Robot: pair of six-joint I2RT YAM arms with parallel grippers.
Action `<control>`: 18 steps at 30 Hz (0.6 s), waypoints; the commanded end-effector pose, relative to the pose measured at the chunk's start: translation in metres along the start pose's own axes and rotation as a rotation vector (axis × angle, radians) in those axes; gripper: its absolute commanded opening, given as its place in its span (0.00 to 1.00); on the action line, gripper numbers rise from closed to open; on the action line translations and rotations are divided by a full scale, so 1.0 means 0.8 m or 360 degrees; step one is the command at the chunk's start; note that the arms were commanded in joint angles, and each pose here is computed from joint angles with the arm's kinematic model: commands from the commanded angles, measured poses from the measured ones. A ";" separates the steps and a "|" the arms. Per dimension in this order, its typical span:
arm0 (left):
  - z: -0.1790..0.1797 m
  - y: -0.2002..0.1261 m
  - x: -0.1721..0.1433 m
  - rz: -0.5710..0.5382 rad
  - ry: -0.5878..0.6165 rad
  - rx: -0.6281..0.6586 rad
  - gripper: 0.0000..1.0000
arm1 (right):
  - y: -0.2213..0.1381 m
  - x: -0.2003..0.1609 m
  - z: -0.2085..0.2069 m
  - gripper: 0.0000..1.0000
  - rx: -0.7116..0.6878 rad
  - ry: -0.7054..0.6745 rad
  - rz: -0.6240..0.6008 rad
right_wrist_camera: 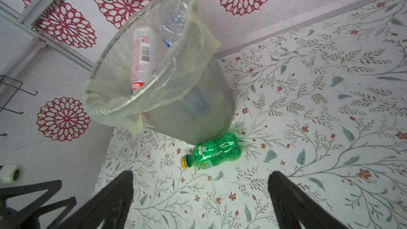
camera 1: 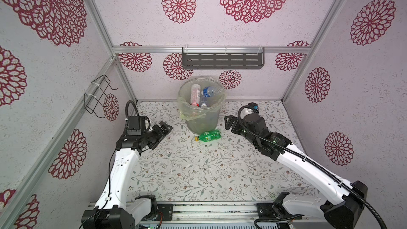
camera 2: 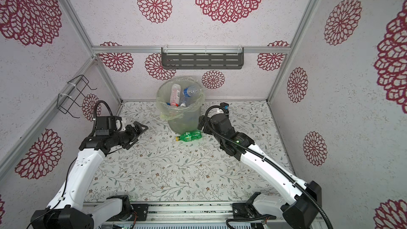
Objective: Throw the plastic bottles in the bin
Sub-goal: Throw the plastic bottle into the trash bin.
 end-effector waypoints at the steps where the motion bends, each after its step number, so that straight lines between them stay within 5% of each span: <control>1: -0.006 0.005 -0.011 -0.0016 0.0024 0.0003 0.97 | -0.023 0.010 -0.012 0.99 0.0008 0.0078 -0.0114; 18: -0.023 0.068 -0.075 0.0012 -0.0106 0.0174 0.97 | -0.082 -0.073 -0.107 0.99 -0.0128 0.0278 -0.0070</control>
Point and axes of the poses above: each gripper's point midway between its finger pads, its own y axis out along the fingers, its own z axis along the line the jaws close on, x = y × z, the point moved 2 cm from there along -y, back along the fingers, and after that the axes turned 8 degrees about -y, right-handed, at the moved point
